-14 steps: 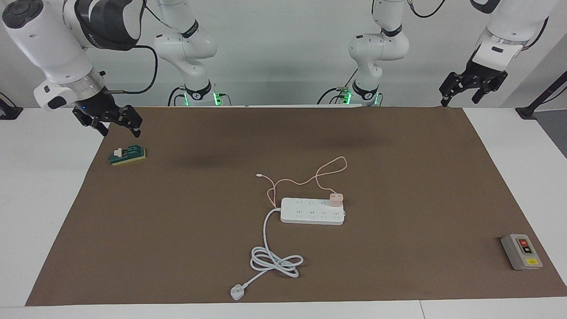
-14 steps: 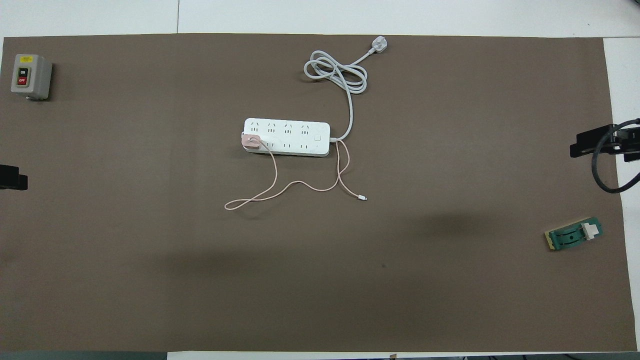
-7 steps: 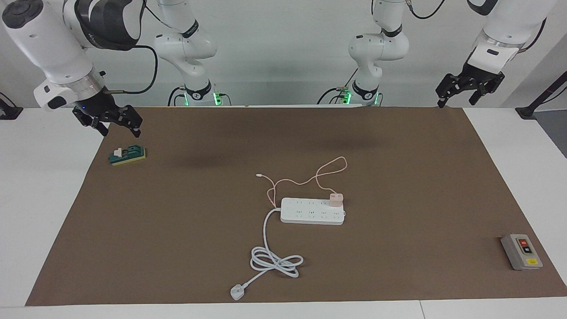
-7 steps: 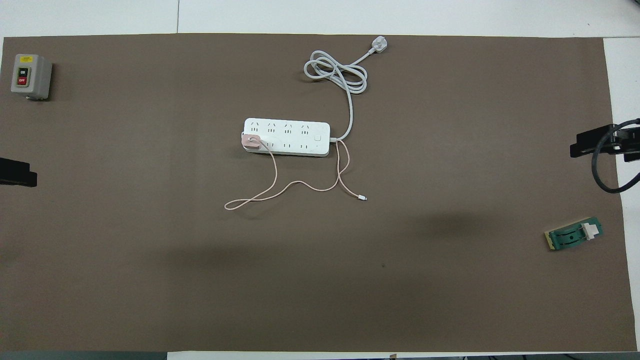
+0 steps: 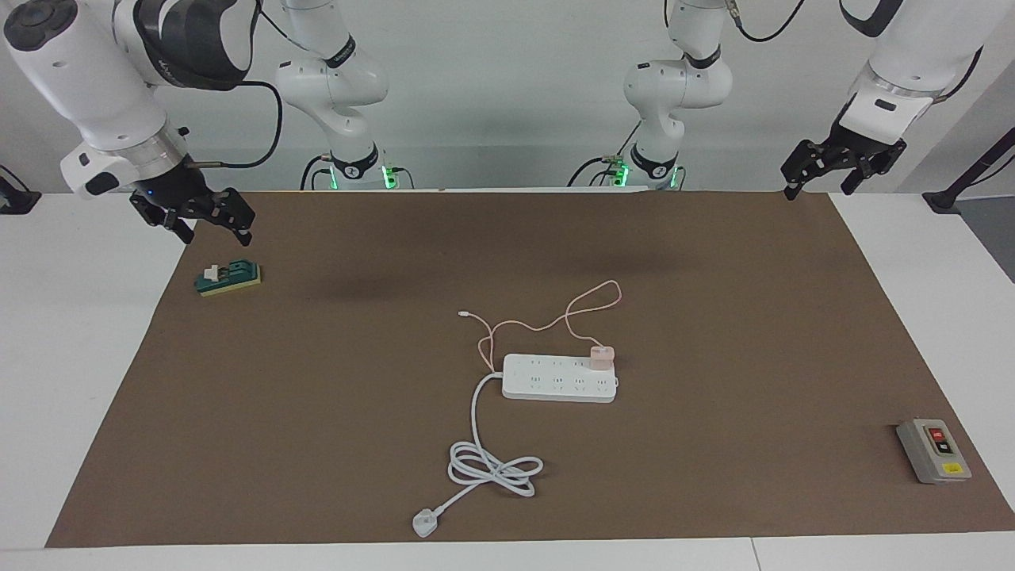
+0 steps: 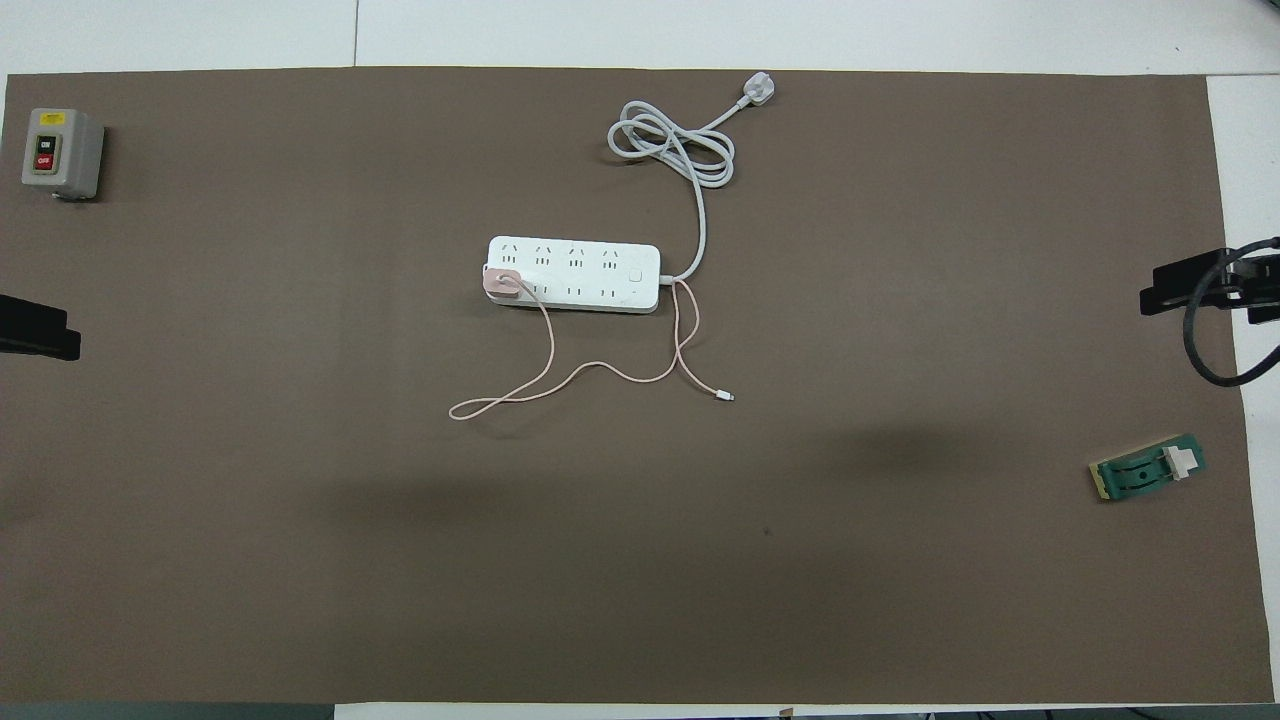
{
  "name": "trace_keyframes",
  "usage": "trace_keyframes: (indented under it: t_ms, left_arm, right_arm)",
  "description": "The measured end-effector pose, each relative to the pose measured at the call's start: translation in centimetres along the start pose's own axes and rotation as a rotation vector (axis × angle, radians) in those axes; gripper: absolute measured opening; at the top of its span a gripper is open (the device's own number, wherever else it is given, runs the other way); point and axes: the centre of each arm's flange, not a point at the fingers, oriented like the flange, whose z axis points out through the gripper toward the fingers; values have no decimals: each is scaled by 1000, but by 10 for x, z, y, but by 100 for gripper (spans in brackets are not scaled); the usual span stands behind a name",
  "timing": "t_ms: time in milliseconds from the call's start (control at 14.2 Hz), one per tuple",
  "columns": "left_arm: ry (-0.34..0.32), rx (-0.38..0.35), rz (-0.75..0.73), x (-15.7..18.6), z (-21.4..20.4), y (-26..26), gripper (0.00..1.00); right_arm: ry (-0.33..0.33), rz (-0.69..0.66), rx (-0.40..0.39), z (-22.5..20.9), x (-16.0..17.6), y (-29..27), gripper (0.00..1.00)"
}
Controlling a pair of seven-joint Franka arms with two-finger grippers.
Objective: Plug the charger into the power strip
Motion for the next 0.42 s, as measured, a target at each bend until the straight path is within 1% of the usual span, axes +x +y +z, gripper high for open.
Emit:
trace_keyframes:
  t_ms: [211, 422]
  left_arm:
    - [-5, -43, 12, -1, 0, 6, 100]
    - [-6, -49, 21, -1, 0, 11, 100]
  right_arm:
    - [0, 0, 0, 0, 0, 0, 100]
    - [0, 0, 0, 0, 0, 0, 100]
